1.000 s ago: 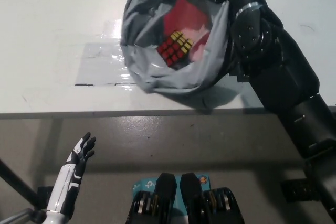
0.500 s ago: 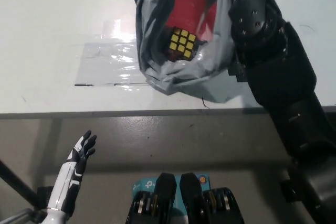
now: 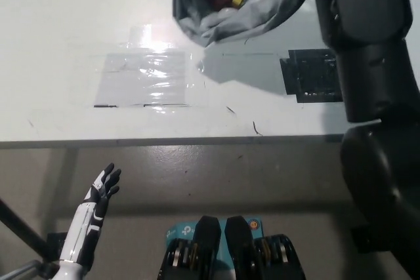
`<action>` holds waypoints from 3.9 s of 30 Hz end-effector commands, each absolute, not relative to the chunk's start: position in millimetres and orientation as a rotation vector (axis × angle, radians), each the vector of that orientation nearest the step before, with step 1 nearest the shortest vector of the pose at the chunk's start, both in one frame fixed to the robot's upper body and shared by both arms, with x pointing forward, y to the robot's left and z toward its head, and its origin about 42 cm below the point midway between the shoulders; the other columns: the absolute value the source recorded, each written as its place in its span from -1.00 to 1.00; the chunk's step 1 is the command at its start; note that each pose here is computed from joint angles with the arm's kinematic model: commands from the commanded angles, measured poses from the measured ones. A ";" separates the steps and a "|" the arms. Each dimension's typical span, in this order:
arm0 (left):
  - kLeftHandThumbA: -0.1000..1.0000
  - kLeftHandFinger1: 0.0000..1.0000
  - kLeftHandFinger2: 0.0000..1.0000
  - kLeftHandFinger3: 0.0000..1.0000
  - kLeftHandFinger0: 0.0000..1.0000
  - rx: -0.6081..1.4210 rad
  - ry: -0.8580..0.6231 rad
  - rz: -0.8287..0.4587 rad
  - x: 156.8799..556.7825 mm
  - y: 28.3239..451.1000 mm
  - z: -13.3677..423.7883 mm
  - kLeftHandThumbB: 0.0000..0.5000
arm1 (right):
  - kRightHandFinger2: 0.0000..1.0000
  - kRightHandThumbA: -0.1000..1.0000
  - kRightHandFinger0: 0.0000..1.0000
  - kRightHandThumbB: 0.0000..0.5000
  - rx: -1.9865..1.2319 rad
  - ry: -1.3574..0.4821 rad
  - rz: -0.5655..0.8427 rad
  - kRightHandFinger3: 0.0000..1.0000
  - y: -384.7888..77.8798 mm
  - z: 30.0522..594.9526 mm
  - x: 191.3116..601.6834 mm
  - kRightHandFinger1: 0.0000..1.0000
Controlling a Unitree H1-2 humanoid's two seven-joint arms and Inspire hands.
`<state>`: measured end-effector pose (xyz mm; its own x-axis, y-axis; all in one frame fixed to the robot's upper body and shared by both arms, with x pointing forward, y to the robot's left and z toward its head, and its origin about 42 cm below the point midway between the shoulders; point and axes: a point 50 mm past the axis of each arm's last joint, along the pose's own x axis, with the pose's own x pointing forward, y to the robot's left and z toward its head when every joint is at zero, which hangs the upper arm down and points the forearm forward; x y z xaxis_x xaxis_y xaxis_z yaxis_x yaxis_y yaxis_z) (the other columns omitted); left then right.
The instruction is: Use the right hand to pick up a rubix's cube and place it into a plastic bag and lift the bag
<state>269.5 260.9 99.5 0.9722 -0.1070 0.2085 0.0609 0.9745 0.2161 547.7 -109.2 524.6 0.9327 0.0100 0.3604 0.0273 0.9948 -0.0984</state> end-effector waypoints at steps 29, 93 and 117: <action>0.94 1.00 1.00 1.00 1.00 0.181 -0.262 -0.115 275.2 258.5 113.7 -0.35 | 0.73 -1.00 -1.00 -0.62 0.624 -0.403 0.154 1.00 -99.1 667.6 523.7 -0.39; 0.68 1.00 1.00 1.00 1.00 0.277 -0.276 -0.163 289.7 250.1 125.5 -0.30 | 1.00 -0.74 0.08 -0.20 0.317 0.023 -0.311 1.00 -103.4 344.0 583.9 0.57; 0.68 1.00 1.00 1.00 1.00 0.284 -0.278 -0.167 291.8 249.8 126.9 -0.28 | 1.00 0.25 1.00 1.00 -0.327 -0.308 -0.254 1.00 -104.7 423.7 561.7 1.00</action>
<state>287.1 248.3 112.9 0.9617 -0.1794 0.2073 0.1186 0.9539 0.2755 567.6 -101.0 385.3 0.9484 -0.1951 0.2501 0.2517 0.9427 -0.2190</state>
